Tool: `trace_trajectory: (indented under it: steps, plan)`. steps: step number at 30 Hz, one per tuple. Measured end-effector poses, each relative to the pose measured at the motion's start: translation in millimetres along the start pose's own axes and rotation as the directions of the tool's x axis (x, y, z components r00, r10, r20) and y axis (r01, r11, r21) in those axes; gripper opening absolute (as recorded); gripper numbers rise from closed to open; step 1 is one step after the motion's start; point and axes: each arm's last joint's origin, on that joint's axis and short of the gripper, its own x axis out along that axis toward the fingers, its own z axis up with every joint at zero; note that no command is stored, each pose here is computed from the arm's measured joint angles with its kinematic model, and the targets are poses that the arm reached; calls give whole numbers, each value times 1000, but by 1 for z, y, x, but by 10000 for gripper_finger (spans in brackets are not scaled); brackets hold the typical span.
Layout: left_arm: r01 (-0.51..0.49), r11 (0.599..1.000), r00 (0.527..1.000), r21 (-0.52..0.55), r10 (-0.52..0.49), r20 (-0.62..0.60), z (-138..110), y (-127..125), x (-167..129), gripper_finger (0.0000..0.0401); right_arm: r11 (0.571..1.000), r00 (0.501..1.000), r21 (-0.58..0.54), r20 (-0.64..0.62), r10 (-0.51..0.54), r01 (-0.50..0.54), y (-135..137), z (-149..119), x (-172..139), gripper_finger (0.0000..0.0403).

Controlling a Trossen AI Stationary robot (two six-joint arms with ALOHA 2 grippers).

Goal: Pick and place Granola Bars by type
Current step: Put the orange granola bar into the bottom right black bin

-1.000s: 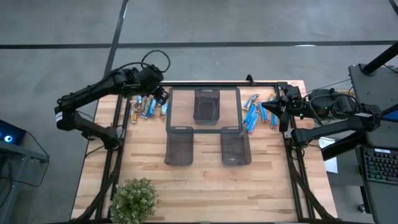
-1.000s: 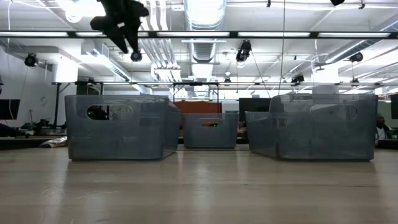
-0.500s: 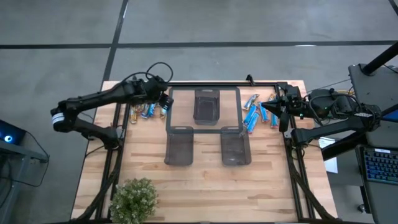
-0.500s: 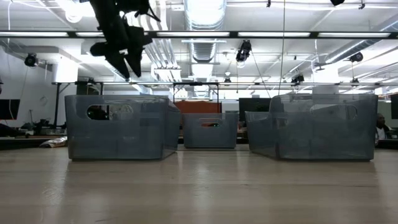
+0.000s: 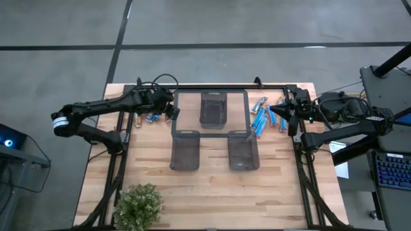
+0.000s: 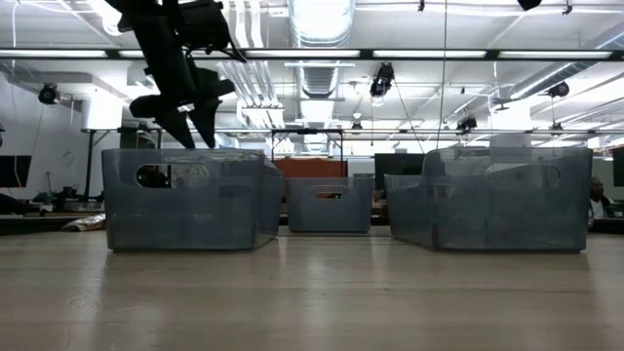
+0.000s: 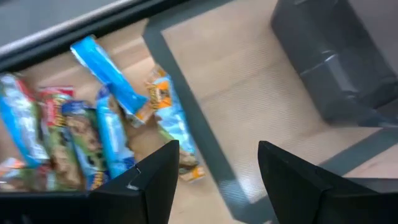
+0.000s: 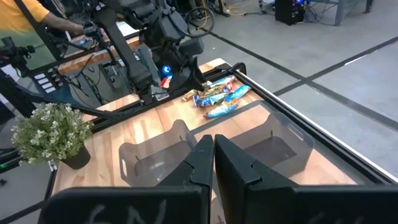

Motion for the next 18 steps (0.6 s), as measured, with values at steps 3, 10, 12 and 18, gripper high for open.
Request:
trace_trajectory:
  steps: [3, 10, 12, 18]
  plan:
    - [8, 1000, 1000, -21, -8, 6, 1, -1, 0, 202, 1000, 1000, -2, -5, -2, 2, 0, -1, 1, 8]
    - [-2, 999, 1000, -51, 2, -12, 0, -3, 6, 202, 1000, 1000, -3, -7, -3, 3, 0, -2, 1, 8]
    - [-10, 998, 1000, -65, 9, -22, 0, -4, 9, 202, 1000, 1000, -3, -7, -3, 3, 0, -2, 1, 8]
    - [-32, 996, 999, -82, 29, -45, 0, -6, 20, 202, 1000, 1000, -3, -7, -3, 3, 0, -2, 1, 8]
